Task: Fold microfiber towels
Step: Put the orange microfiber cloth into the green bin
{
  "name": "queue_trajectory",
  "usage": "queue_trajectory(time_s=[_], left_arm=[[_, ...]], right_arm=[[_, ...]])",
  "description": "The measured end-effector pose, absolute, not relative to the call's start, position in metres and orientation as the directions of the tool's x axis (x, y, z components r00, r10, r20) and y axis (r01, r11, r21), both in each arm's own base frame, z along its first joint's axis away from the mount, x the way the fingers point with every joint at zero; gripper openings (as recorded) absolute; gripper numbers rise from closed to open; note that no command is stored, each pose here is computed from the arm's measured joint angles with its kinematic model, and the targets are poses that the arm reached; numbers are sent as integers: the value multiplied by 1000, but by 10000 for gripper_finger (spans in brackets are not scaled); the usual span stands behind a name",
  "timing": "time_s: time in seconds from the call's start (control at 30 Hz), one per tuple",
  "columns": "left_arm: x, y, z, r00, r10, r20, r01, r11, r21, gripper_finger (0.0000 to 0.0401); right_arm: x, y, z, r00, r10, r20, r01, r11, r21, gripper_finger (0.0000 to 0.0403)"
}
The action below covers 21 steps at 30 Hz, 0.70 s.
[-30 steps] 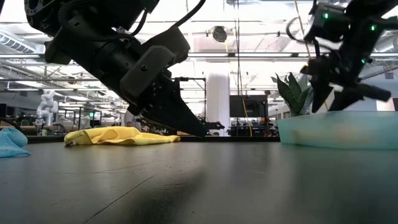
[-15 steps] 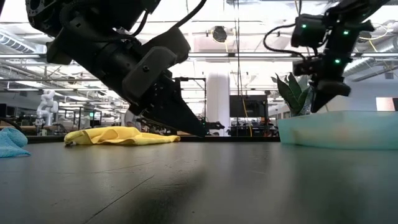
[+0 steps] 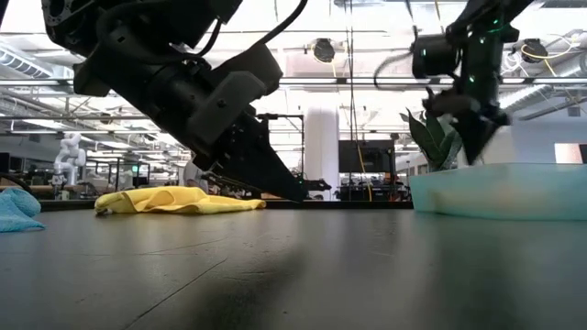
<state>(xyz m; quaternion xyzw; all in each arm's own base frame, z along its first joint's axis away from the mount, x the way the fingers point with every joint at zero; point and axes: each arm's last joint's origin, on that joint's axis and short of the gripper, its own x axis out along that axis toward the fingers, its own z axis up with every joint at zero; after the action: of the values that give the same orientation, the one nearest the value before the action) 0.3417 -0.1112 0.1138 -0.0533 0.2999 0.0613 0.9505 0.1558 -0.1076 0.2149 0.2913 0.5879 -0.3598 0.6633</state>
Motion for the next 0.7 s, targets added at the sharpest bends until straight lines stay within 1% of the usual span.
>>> queue_trajectory(time_s=[0.07, 0.13, 0.27, 0.37, 0.43, 0.53, 0.6, 0.7], left_arm=[[341, -114, 114, 813, 79, -576, -141, 988, -64, 19], [341, -114, 114, 813, 77, -577, -138, 988, -63, 19], [341, -114, 114, 813, 78, -577, -139, 988, -63, 19], [341, -114, 114, 815, 77, -574, -138, 988, -64, 19], [341, -114, 114, 817, 74, -572, -137, 988, -67, 19], [341, -114, 115, 820, 74, -568, -135, 988, -67, 19], [342, -114, 115, 824, 72, -562, -135, 988, -70, 19], [342, -114, 115, 825, 72, -560, -135, 988, -72, 19]], right_arm=[[153, -110, 210, -42, -140, -989, 849, 517, -109, 1], [153, -113, 203, -80, -131, -988, 866, 482, -134, 1], [157, -115, 179, -98, -85, -991, 876, 465, -127, 1], [156, -116, 164, -149, -61, -987, 874, 458, -161, 0], [156, -117, 157, -194, -74, -978, 864, 460, -206, 0], [155, -119, 149, -273, -109, -956, 815, 501, -290, 0], [156, -120, 146, -294, -132, -947, 754, 577, -315, 0], [160, -123, 143, -275, -160, -948, 650, 696, -306, 0]])
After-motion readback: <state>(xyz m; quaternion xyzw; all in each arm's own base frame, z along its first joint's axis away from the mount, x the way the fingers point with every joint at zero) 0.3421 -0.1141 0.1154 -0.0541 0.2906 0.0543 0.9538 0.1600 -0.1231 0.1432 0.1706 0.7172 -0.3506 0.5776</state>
